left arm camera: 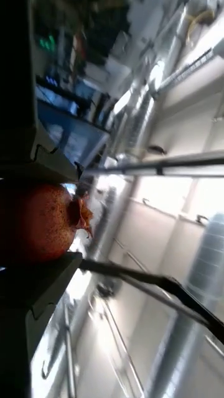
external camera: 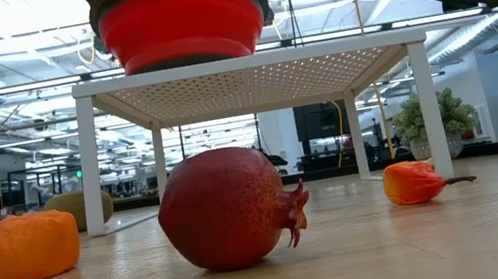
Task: Pick & Place Fruit
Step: Put the top pomegranate into the strainer bowl on the shelf
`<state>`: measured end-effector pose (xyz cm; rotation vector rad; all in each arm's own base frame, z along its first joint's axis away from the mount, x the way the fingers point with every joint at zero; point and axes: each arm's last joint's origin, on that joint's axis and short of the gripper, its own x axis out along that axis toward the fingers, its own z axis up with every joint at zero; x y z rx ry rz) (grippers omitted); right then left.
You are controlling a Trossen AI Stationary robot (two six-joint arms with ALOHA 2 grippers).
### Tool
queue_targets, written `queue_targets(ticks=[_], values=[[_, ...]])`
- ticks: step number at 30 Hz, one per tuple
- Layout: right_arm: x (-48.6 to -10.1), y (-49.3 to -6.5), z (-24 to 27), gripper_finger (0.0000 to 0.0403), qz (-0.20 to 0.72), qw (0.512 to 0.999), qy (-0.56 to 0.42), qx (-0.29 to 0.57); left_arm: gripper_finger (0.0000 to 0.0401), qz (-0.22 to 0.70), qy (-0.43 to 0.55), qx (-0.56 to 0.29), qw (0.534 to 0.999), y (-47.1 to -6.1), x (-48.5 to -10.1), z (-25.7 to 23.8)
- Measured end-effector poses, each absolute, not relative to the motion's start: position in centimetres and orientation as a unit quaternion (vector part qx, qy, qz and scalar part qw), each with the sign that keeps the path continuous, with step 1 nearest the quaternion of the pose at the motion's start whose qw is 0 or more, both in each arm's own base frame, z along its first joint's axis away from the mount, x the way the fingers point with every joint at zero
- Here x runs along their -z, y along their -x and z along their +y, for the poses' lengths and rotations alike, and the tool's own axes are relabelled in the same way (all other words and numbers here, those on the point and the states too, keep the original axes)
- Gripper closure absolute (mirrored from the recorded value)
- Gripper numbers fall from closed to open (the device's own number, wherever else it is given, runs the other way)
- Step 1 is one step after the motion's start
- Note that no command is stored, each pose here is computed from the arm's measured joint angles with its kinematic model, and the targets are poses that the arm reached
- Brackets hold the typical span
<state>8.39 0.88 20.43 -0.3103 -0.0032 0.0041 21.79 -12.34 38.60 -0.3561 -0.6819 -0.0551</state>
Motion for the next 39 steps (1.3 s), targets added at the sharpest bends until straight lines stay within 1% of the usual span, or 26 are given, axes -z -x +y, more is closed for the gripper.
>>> queue_targets(ticks=[3, 6, 10, 13, 18, 22, 24, 30, 39], values=[[-20.4, -8.4, 0.9, 0.0403, -0.002, 0.988, 0.155, -0.002, 0.0235, -0.290, 0.150, -0.038, 0.945, -22.2, -38.0, -12.2], [-20.4, -8.4, 0.9, 0.0403, -0.002, 0.988, 0.154, -0.002, 0.0235, -0.243, 0.117, -0.124, 0.955, -22.5, -37.4, -12.0], [-20.4, -8.4, 0.9, 0.0403, -0.002, 0.988, 0.154, -0.002, 0.0235, -0.187, 0.070, -0.226, 0.953, -22.6, -36.8, -11.5], [-20.3, -8.4, 0.9, 0.0403, -0.002, 0.988, 0.154, -0.002, 0.0235, -0.159, 0.028, -0.270, 0.949, -22.9, -36.6, -11.2], [-19.0, -8.9, 0.9, 0.0403, 0.011, 0.988, 0.156, -0.002, 0.0235, -0.113, -0.074, -0.302, 0.944, -23.9, -35.6, -11.2], [-17.8, -9.3, 1.0, 0.0403, 0.002, 0.988, 0.155, -0.001, 0.0235, -0.067, -0.151, -0.330, 0.929, -25.0, -34.5, -11.2], [-17.6, -9.4, 1.0, 0.0403, -0.010, 0.988, 0.155, 0.001, 0.0235, -0.040, -0.172, -0.352, 0.919, -25.7, -33.7, -11.0], [-17.5, -9.6, 1.1, 0.0403, -0.027, 0.988, 0.153, 0.003, 0.0235, 0.013, -0.194, -0.404, 0.894, -27.2, -31.9, -10.4], [-17.4, -9.6, 1.1, 0.0403, -0.025, 0.989, 0.147, 0.003, 0.0235, 0.010, -0.186, -0.412, 0.892, -27.4, -32.4, -10.1]])
